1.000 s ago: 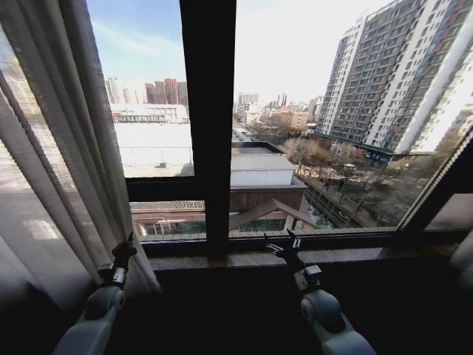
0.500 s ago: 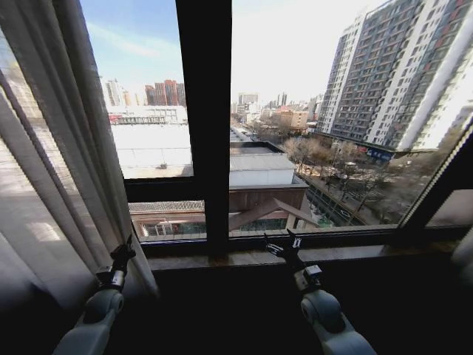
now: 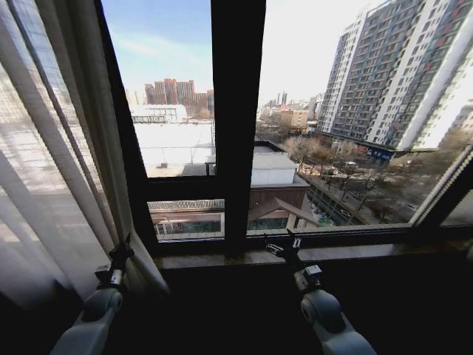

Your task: Open the curtains by pulling them apart, changing their state from closed to fully open.

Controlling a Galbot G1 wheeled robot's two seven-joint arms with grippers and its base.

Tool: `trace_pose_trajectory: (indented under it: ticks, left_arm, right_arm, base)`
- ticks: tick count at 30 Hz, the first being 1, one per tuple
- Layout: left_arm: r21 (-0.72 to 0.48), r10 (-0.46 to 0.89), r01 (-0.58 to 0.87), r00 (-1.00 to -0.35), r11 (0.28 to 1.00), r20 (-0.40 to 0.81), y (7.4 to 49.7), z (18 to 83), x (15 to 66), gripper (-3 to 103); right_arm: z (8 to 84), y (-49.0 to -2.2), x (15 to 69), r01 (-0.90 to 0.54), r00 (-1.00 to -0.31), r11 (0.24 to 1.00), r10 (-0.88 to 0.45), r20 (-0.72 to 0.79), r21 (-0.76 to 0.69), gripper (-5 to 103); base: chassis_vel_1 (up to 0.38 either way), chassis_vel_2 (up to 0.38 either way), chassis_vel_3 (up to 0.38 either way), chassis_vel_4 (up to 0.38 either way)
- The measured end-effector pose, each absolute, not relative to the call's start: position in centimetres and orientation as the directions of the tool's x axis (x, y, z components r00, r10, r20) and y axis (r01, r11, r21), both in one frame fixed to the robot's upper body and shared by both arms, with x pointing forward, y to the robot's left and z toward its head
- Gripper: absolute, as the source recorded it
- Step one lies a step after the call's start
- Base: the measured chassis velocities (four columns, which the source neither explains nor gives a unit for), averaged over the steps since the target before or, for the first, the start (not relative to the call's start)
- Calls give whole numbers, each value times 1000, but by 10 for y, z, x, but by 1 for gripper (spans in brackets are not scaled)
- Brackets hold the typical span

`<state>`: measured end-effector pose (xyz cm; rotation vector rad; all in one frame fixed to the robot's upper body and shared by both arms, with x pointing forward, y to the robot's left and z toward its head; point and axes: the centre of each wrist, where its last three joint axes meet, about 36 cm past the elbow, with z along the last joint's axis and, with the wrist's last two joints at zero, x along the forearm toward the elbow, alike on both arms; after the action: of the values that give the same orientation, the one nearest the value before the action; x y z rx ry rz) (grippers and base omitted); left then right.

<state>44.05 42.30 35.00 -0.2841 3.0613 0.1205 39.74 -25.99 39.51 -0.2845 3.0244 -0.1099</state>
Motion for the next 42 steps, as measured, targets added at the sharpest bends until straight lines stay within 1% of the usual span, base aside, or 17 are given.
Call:
trace_pose_trajectory:
  ticks: [13,42]
  left_arm:
    - [73,-184,-190,-980,979,-80,428,353,444,0]
    - [74,-172,-179,-981,981,-88,422,355,453,0]
  right_arm:
    - [395,-260,397,-182,-977,980,-190,-94,-81,100]
    - [395,-260,397,-182,-977,980,-190,-94,-81,100]
  base:
    - [375,342,-373,-345]
    - [370,332,-373,-334]
